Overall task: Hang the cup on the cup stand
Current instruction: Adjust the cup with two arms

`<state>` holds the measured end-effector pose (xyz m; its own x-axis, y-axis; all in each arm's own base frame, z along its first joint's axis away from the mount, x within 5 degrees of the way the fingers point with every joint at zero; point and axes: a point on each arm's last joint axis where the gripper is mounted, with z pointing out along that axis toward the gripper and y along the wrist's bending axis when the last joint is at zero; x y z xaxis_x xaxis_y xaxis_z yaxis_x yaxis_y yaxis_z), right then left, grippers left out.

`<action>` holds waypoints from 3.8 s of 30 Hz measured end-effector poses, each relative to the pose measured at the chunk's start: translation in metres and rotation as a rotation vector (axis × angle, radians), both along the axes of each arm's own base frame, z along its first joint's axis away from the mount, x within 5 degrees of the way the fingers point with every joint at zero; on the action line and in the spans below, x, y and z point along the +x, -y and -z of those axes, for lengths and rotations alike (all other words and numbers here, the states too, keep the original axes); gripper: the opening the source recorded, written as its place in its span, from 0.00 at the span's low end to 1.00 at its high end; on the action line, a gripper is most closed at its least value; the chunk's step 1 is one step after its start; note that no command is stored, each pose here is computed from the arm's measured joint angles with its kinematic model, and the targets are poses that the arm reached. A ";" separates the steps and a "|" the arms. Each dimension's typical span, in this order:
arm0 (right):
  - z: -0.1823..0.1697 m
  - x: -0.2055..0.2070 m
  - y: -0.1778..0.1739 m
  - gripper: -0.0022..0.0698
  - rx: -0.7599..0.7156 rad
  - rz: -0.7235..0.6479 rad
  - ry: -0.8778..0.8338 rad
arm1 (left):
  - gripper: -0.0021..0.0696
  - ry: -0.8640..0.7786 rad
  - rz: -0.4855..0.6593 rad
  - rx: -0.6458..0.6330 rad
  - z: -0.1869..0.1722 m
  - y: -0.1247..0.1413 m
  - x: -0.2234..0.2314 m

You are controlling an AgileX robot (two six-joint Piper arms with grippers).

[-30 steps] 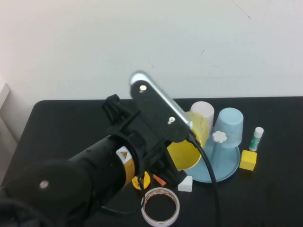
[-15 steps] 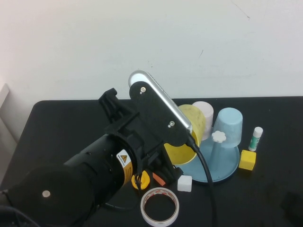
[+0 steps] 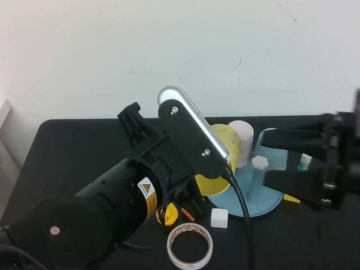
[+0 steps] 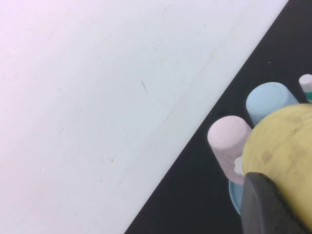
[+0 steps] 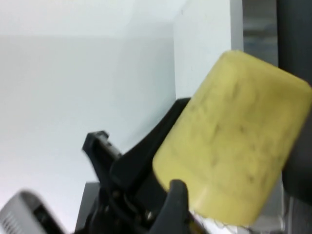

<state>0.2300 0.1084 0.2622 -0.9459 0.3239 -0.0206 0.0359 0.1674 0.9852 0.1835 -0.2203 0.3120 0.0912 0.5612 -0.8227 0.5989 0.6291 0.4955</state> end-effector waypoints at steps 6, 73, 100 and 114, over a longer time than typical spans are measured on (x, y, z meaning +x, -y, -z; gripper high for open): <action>0.006 0.033 -0.018 0.93 0.010 -0.049 -0.044 | 0.04 0.010 -0.014 0.006 0.000 -0.001 0.001; 0.007 0.057 -0.026 0.94 -0.137 0.010 0.141 | 0.04 -0.322 -0.160 -0.046 0.007 -0.038 0.007; 0.007 0.057 -0.026 0.94 -0.147 0.004 0.167 | 0.04 0.186 -0.046 -0.476 0.053 -0.066 -0.016; 0.007 0.057 -0.026 0.94 -0.147 0.004 0.168 | 0.04 0.191 -0.152 -0.571 0.059 -0.070 -0.007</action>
<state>0.2870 0.1346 0.2552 -0.9238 0.3093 -0.2256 -0.1263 0.3101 0.9423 0.1765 -0.1504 0.2527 0.2203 0.0559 -0.9738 0.4156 0.8978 0.1455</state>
